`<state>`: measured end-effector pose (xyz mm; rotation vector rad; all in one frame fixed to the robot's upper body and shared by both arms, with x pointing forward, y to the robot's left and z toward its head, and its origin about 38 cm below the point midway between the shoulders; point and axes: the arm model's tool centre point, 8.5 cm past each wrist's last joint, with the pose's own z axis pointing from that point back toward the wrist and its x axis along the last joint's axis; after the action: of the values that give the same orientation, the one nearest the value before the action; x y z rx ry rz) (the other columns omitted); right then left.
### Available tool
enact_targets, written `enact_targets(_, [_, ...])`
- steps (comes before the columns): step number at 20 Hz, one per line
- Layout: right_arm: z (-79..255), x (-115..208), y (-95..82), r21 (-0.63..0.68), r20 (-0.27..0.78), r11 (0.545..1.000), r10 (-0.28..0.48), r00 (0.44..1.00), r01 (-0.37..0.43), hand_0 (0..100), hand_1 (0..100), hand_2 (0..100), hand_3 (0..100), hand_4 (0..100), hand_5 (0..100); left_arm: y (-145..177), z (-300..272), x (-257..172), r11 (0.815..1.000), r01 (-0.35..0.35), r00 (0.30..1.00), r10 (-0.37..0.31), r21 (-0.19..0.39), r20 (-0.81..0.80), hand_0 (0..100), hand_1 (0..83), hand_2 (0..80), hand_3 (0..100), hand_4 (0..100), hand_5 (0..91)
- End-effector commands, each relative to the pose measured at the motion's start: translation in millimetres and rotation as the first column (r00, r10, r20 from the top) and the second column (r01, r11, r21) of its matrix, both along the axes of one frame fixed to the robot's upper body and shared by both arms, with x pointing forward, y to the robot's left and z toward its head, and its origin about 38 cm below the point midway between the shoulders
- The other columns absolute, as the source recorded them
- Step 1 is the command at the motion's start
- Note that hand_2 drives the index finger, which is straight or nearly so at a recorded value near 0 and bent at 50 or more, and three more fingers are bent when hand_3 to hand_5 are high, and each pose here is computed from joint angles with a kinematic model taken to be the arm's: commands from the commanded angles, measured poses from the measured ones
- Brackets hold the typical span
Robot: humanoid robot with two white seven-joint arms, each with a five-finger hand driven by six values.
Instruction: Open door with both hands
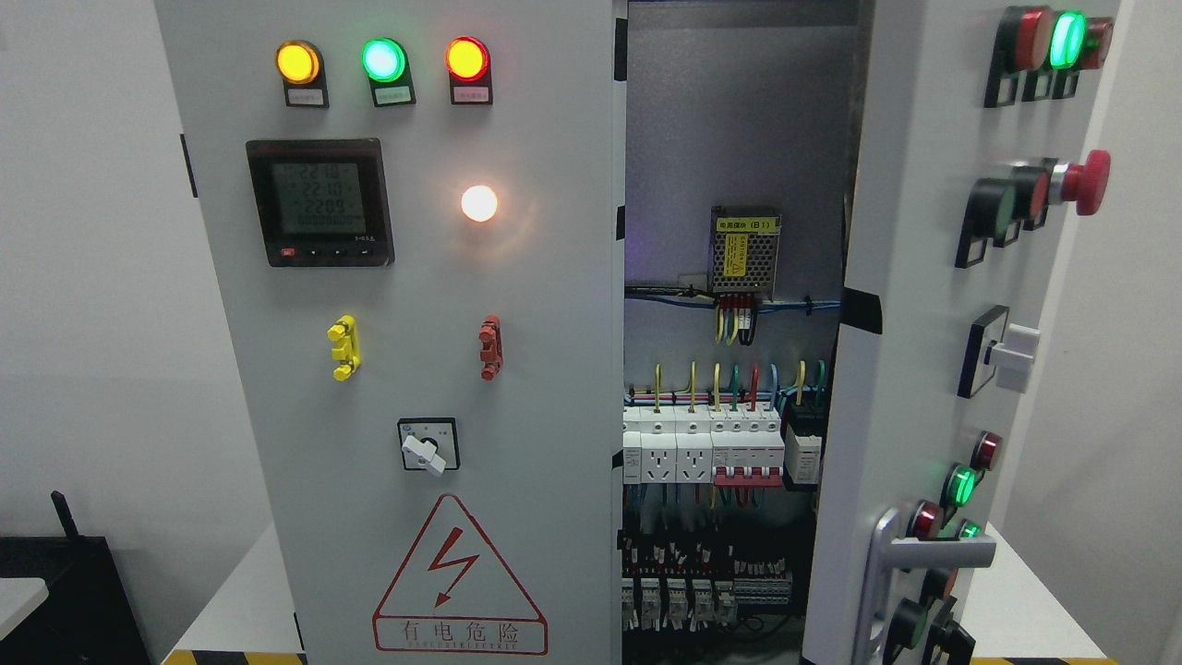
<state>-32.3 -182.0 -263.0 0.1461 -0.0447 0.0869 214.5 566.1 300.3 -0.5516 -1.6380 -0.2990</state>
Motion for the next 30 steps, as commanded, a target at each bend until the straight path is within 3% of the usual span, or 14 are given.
enact_targets(1, [0,0,-0.1,-0.001,0.000,1.000,-0.001,1.000,0.001,23,0,0,0,0,0,-55,82,75,0.960,0.239,0.968,-0.248,0.143,0.048,0,0.0,0.0,0,3,0.0])
enact_targets(10, [0,0,-0.1,-0.001,0.001,1.000,0.001,1.000,-0.001,23,0,0,0,0,0,-74,72,83,0.943,0.304,0.952,-0.307,0.135,0.001,0,0.0,0.0,0,3,0.0])
enact_targets(16, [0,0,-0.1,-0.001,0.000,1.000,-0.001,1.000,0.001,23,0,0,0,0,0,-109,78,100,0.903,0.406,0.911,-0.412,0.140,0.017,0,0.0,0.0,0,3,0.0])
enact_targets(22, [0,0,-0.1,-0.001,0.000,1.000,-0.002,1.000,0.002,23,0,0,0,0,0,-147,77,107,0.841,0.516,0.855,-0.517,0.162,-0.038,0,0.0,0.0,0,3,0.0])
enact_targets(30, [0,0,-0.1,-0.001,0.000,1.000,-0.001,1.000,0.001,23,0,0,0,0,0,-169,74,110,0.811,0.570,0.819,-0.574,0.132,-0.007,0,0.0,0.0,0,3,0.0])
